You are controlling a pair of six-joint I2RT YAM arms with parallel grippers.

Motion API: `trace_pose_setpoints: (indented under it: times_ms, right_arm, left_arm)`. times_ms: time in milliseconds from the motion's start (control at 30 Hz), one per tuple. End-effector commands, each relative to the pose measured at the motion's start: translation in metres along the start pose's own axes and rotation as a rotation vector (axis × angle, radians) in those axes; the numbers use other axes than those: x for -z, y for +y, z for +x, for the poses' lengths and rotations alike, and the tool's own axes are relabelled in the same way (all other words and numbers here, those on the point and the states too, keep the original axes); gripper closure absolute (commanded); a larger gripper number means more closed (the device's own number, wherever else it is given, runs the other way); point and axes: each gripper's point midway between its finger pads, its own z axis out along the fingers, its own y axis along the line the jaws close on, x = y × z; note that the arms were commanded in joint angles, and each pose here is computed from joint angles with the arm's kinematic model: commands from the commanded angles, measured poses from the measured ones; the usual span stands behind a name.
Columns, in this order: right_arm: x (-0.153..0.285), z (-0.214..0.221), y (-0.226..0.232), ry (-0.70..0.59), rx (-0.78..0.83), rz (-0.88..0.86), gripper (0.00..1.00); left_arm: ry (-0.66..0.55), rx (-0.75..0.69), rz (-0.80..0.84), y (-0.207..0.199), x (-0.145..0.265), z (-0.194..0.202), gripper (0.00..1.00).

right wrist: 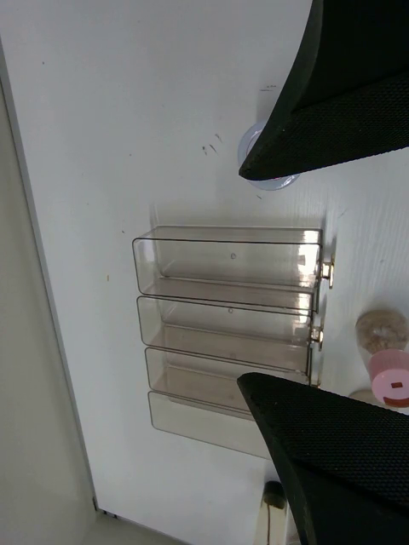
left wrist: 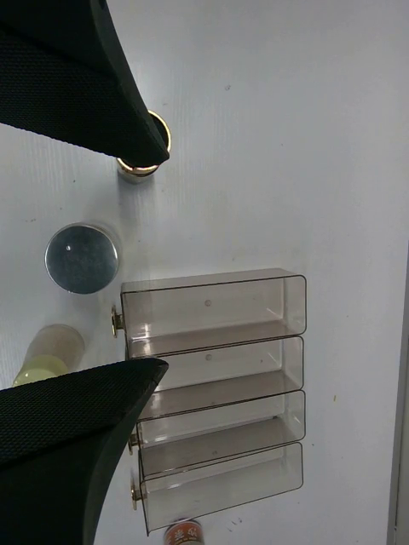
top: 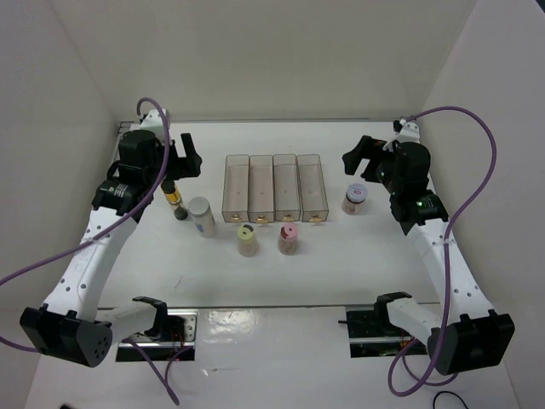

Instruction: Organize the condiment bottles

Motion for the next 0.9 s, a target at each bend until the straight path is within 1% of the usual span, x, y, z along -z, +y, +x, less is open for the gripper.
trace_pose_setpoints:
  times_ms: [0,167,500,667,767,867]
  right_arm:
    - [0.002,-0.024,0.007,-0.063,0.003,-0.023,0.02]
    - [0.002,-0.024,0.007,-0.063,0.003,-0.023,0.02]
    - [0.005,-0.028,0.005,-0.075,0.002,-0.018,0.02]
    - [0.004,-0.022,0.005,-0.062,-0.008,-0.023,0.02]
    - [0.003,-0.019,0.008,-0.055,-0.007,-0.041,0.02]
    - [0.001,-0.021,0.010,-0.052,-0.007,-0.051,0.02]
  left_arm:
    - [-0.067,-0.007,0.026,-0.006,0.005,-0.025,0.00]
    - [-0.080,-0.006,0.011,-0.003,0.008,-0.028,0.00]
    - [-0.062,-0.006,0.006,-0.002,0.005,-0.020,0.00]
    - [-0.085,-0.005,-0.009,0.001,0.011,-0.025,0.00]
    - [-0.065,-0.006,-0.013,0.003,0.012,-0.016,0.00]
    - [-0.084,0.008,-0.059,0.011,0.013,-0.017,0.00]
